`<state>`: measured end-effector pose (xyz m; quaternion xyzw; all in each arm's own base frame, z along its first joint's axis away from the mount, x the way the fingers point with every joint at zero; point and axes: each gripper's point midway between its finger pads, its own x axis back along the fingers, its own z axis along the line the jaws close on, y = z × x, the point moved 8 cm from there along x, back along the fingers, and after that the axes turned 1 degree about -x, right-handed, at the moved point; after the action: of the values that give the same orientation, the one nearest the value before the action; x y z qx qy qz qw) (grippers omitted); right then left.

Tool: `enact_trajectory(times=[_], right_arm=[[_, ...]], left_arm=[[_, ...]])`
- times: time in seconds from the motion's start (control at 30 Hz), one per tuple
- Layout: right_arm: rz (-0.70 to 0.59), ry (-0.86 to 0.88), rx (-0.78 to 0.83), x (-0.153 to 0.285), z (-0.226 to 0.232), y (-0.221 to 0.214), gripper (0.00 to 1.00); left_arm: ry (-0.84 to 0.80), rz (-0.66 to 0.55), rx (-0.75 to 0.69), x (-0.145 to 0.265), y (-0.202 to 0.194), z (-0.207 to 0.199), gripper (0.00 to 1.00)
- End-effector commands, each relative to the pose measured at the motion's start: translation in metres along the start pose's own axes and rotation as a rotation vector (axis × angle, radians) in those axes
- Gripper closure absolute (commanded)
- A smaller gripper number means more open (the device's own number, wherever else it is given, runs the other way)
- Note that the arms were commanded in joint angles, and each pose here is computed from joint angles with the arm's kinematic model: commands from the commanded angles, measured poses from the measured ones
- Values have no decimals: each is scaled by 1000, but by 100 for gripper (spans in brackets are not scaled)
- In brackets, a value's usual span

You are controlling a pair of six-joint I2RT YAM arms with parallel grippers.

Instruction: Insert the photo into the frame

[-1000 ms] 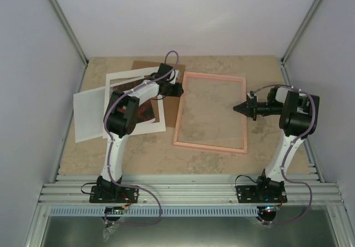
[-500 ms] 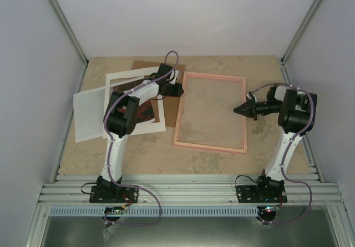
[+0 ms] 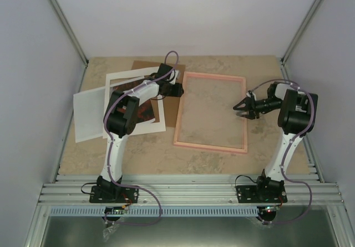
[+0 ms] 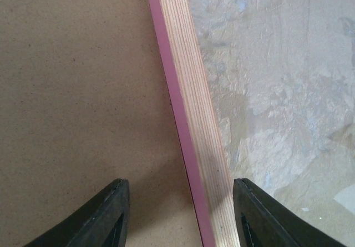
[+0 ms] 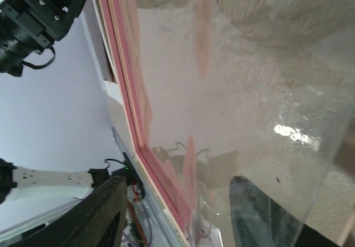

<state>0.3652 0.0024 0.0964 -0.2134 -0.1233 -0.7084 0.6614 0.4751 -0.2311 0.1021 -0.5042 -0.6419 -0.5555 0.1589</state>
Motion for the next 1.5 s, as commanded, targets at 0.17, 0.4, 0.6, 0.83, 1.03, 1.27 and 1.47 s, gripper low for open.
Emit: enact_trajectory(times=[0.17,0.4,0.6,0.83,1.03,1.27,1.47], right_arm=[[-47,-190,90,19,20,2,37],[-78,-336,135,32,27,4,31],[-123,-447,190,49,33,10,31],[-198,-478,296,65,44,24,47],[-207,-513,382,57,47,36,80],[-172,-594,408,28,33,37,96],[-112,-644,405,-5,12,35,97]], left_arm=[[-9,-21,-16,14,6,-9,45],[-9,-32,-27,17,9,-10,44],[-5,-46,-46,24,12,-12,42],[-1,-76,-89,35,19,-16,41],[-2,-75,-100,35,18,-16,41],[5,-71,-81,30,13,-12,41],[14,-61,-79,26,8,-10,41]])
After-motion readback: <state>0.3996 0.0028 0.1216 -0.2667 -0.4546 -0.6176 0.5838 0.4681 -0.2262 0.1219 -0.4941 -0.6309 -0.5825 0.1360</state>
